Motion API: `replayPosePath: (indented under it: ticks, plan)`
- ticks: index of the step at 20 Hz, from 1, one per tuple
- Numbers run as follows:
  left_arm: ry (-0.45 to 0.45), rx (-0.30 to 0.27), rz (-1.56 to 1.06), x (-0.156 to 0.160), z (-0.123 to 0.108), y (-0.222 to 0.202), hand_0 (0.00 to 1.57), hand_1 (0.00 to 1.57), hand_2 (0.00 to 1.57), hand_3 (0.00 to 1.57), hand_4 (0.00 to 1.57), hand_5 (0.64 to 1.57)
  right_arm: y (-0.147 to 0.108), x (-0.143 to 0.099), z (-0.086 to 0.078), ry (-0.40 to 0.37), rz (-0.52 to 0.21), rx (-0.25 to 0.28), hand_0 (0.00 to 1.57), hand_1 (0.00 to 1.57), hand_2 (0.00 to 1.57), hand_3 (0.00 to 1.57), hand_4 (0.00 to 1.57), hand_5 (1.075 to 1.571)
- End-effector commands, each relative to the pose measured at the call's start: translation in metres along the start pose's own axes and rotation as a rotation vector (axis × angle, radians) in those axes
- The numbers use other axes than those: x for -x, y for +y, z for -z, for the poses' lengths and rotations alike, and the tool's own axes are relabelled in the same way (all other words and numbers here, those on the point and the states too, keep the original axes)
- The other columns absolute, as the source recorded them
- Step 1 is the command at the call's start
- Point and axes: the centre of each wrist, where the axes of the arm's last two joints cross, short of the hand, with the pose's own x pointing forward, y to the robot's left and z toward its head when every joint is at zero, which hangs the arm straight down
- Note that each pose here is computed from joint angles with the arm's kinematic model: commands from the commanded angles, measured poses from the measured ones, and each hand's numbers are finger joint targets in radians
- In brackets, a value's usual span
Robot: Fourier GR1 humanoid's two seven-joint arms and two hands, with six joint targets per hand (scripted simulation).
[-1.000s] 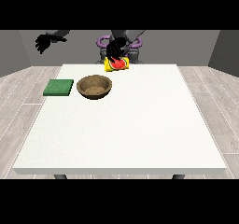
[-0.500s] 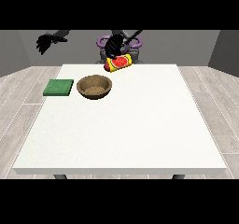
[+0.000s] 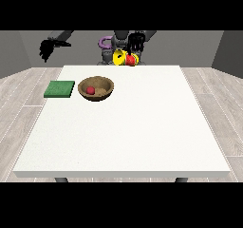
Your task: Pick the cup and pour the ball into the bowl, then pick the bowl and place it on the pad
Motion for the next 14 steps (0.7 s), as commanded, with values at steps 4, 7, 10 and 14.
replayPosePath:
  ticks: [4,7,10,14]
  plan:
    - [0.378,-0.098,-0.757,0.034,-0.029,-0.010,0.00,0.00,0.00,0.00,0.42,1.561,0.034,-0.006,0.024,-0.082,0.045,-0.019,0.00,0.00,0.00,0.00,0.35,1.567]
    - [0.335,-0.143,-1.021,0.035,-0.035,0.004,0.00,0.00,0.00,0.00,0.00,1.553,0.057,-0.012,0.040,-0.112,0.047,-0.043,0.00,0.00,0.00,0.00,0.28,1.567]
    - [0.207,-0.139,-1.210,0.036,-0.049,0.005,0.00,0.00,0.00,0.00,0.00,1.563,0.086,-0.014,0.052,-0.142,0.052,0.016,0.00,0.00,0.00,0.00,0.25,1.571]
    - [0.089,-0.053,-1.346,0.033,-0.074,-0.007,0.00,0.00,0.00,0.00,0.00,1.565,0.114,0.004,0.055,-0.078,0.076,0.118,0.00,0.00,0.00,0.00,0.29,1.570]
